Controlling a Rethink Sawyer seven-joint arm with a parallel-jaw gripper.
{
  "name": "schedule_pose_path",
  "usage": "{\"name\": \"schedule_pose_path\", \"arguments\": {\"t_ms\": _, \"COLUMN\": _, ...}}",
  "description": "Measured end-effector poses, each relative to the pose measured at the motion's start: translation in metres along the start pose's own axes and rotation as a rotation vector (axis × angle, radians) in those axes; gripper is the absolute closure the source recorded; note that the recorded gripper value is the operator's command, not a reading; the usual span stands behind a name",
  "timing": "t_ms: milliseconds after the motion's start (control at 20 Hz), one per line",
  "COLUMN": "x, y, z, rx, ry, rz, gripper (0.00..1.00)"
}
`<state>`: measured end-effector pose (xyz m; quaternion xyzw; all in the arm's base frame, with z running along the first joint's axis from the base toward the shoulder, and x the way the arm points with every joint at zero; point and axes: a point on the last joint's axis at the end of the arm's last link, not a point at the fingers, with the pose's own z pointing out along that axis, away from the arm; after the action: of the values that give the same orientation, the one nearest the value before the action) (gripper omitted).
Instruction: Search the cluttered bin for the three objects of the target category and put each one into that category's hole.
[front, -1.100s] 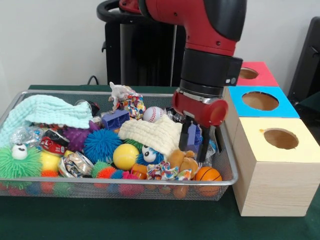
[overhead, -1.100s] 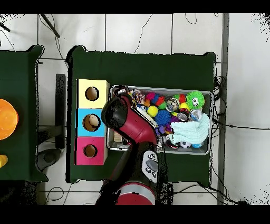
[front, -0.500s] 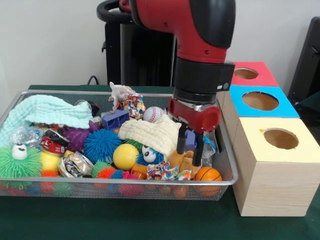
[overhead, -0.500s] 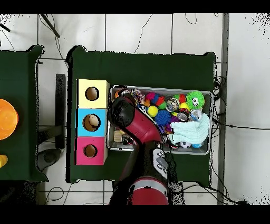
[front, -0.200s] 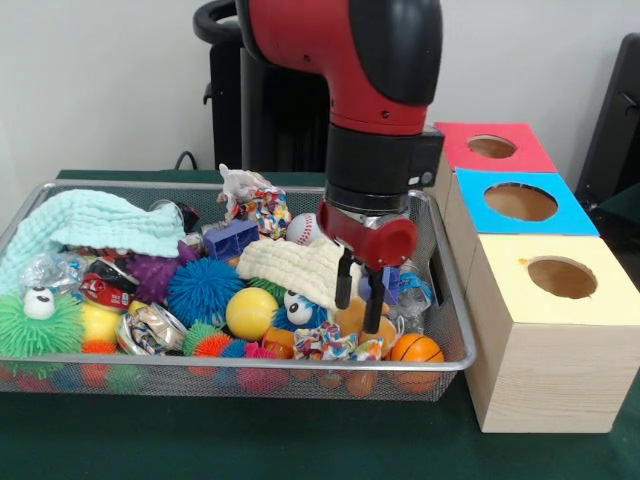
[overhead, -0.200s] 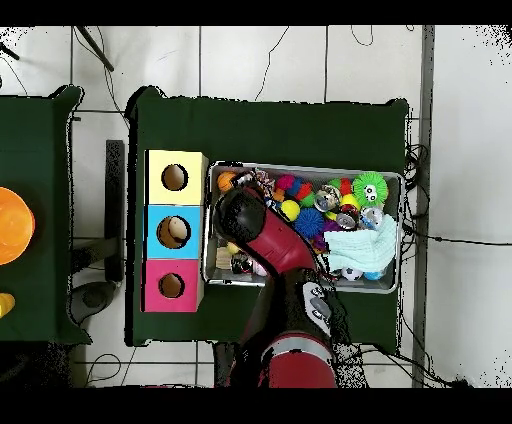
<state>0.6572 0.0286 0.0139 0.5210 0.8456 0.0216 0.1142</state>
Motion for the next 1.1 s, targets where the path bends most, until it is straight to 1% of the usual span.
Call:
{"name": "schedule_pose_path", "arguments": {"t_ms": 100, "x": 0.002, "y": -0.003, "z": 0.001, "rx": 0.007, "ry": 0.002, "rz": -0.004, "gripper": 0.0}}
{"name": "schedule_pose_path", "arguments": {"t_ms": 150, "x": 0.003, "y": -0.006, "z": 0.003, "rx": 0.017, "ry": 0.0, "rz": -0.01, "gripper": 0.0}}
{"name": "schedule_pose_path", "arguments": {"t_ms": 250, "x": 0.012, "y": -0.011, "z": 0.007, "rx": 0.052, "ry": 0.0, "rz": -0.035, "gripper": 0.0}}
{"name": "schedule_pose_path", "arguments": {"t_ms": 400, "x": 0.034, "y": -0.016, "z": 0.011, "rx": 0.107, "ry": 0.03, "rz": -0.085, "gripper": 0.0}}
{"name": "schedule_pose_path", "arguments": {"t_ms": 550, "x": 0.061, "y": -0.02, "z": 0.012, "rx": 0.158, "ry": 0.088, "rz": -0.128, "gripper": 0.0}}
{"name": "schedule_pose_path", "arguments": {"t_ms": 700, "x": 0.067, "y": -0.022, "z": 0.011, "rx": 0.175, "ry": 0.104, "rz": -0.137, "gripper": 0.0}}
{"name": "schedule_pose_path", "arguments": {"t_ms": 1100, "x": 0.06, "y": -0.026, "z": 0.015, "rx": 0.182, "ry": 0.104, "rz": -0.106, "gripper": 0.0}}
